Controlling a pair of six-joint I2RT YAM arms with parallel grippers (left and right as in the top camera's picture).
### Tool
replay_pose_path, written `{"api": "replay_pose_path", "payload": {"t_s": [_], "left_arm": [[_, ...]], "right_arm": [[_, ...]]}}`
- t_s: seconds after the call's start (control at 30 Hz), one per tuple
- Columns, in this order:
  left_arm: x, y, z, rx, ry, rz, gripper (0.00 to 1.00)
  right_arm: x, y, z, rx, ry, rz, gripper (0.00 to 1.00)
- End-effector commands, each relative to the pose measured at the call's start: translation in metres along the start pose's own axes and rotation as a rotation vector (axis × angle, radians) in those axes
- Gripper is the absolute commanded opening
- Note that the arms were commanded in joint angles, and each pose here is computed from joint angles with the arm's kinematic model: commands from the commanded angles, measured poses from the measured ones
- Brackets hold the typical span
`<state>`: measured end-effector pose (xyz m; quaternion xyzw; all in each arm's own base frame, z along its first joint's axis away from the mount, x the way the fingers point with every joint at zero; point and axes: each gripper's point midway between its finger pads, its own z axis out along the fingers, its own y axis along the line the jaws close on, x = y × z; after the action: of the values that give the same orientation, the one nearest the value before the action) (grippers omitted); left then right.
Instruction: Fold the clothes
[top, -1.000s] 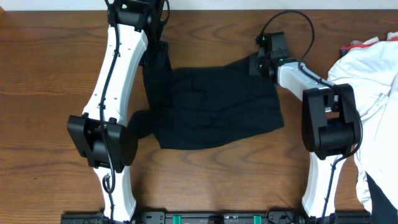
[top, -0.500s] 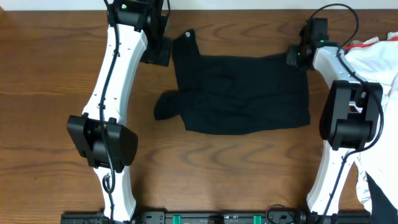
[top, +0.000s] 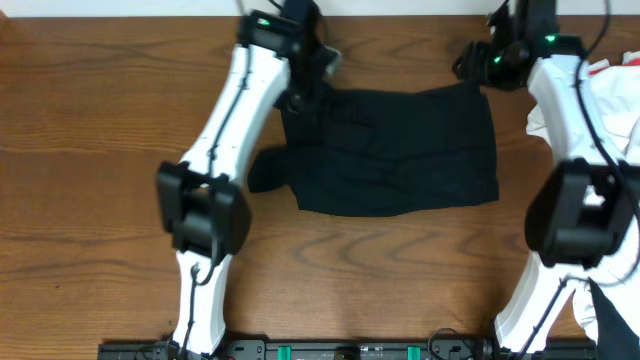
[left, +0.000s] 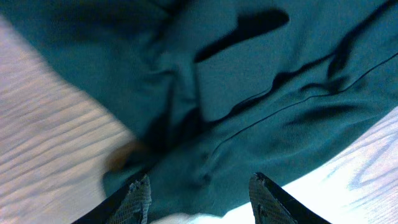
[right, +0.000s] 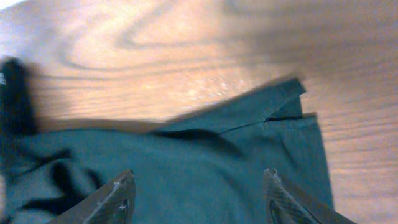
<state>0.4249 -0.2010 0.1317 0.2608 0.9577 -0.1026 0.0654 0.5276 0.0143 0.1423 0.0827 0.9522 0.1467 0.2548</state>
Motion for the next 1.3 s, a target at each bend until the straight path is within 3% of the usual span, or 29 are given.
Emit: {"api": "replay_pose_path", "payload": {"t_s": [0.0,0.33,0.37,0.43,0.47,0.73,0.87,0.93,1.0,1.1,1.27], "left_arm": [[0.007,-0.008,0.040,0.034,0.088,0.037,0.54],[0.016,-0.015,0.102,0.052,0.195,0.055,0.53],[0.016,-0.015,0.102,0.051,0.193,0.055,0.43],[0.015,-0.015,0.099,0.049,0.184,0.056,0.11],[0.014,-0.013,0.096,0.036,0.180,0.049,0.06],[0.013,0.038,0.032,-0.320,0.112,-0.118,0.06],[0.023,0.044,-0.007,-0.357,0.085,-0.184,0.07],[0.027,0.044,-0.015,-0.352,0.087,-0.188,0.15],[0.031,0.043,-0.017,-0.352,0.102,-0.188,0.33],[0.034,0.043,-0.015,-0.351,0.116,-0.188,0.46],[0.032,0.046,-0.012,-0.352,0.115,-0.194,0.50]], "right_arm": [[-0.018,0.025,-0.046,-0.043,-0.079,-0.054,0.66],[0.000,0.023,-0.057,-0.025,-0.019,-0.045,0.66],[0.001,0.023,-0.057,-0.024,-0.015,-0.051,0.65],[0.002,0.022,-0.057,-0.019,-0.010,-0.052,0.65],[0.003,0.021,-0.056,-0.014,-0.007,-0.051,0.66],[0.029,0.010,-0.031,0.013,0.066,-0.037,0.66],[0.056,0.004,-0.005,0.016,0.123,-0.034,0.67],[0.071,0.003,0.009,0.015,0.147,-0.037,0.68],[0.089,0.005,0.024,-0.005,0.170,-0.045,0.68],[0.108,0.011,0.041,-0.033,0.184,-0.064,0.69],[0.145,0.021,0.063,-0.046,0.226,-0.078,0.70]]}}
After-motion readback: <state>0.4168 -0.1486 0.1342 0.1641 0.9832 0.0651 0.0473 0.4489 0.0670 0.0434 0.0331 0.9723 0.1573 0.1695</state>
